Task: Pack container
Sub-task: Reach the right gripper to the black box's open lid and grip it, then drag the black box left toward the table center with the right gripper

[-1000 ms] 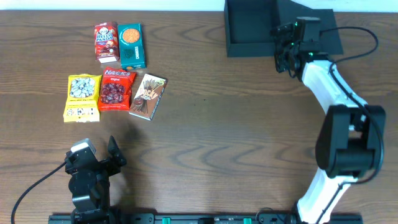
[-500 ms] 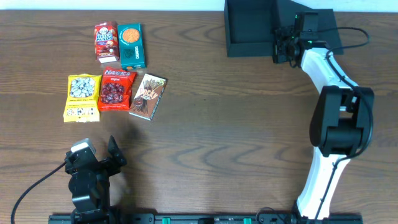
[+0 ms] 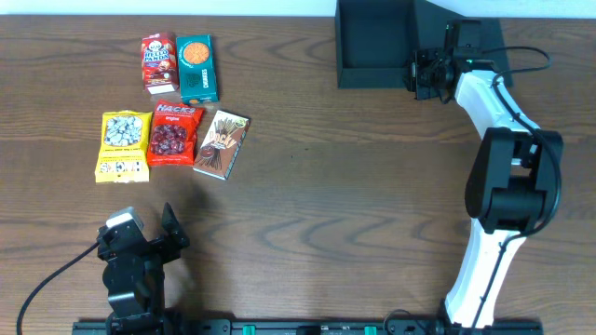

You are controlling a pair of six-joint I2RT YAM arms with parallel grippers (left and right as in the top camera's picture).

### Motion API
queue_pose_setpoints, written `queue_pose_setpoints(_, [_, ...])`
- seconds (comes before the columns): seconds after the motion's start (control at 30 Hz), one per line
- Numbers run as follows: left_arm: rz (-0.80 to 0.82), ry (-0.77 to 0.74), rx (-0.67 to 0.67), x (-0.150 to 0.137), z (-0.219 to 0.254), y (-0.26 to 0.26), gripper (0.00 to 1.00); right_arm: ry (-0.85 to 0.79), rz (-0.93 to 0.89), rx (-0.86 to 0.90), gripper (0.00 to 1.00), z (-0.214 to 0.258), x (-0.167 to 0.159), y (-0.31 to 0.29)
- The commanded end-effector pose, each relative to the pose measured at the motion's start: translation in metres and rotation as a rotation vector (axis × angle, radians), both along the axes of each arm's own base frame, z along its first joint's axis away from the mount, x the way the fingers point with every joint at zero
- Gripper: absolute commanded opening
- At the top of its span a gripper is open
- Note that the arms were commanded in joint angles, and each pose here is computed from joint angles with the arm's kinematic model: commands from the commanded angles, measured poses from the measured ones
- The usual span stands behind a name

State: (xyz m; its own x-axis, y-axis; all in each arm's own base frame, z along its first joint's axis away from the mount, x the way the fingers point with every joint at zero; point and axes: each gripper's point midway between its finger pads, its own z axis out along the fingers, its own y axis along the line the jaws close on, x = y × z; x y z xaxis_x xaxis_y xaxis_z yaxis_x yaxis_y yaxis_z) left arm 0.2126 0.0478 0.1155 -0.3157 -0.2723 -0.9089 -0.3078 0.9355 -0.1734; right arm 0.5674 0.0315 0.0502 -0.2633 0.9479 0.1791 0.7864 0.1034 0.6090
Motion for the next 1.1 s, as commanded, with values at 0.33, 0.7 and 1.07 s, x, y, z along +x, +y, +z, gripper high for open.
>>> queue_pose_setpoints(0.33, [-0.004, 0.018, 0.007, 0.000, -0.008, 0.000, 0.95, 0.149, 0.240, -0.111, 0.13, 0.015, -0.036, 0.031])
queue_pose_setpoints(0.7, [-0.003, 0.019, 0.007, 0.000, -0.008, 0.000, 0.95, 0.172, 0.783, -0.312, 0.13, 0.015, -0.090, 0.084])
queue_pose_setpoints(1.07, [-0.003, 0.019, 0.007, 0.000, -0.008, 0.000, 0.95, 0.399, 1.179, -0.697, 0.12, 0.003, -0.139, 0.019])
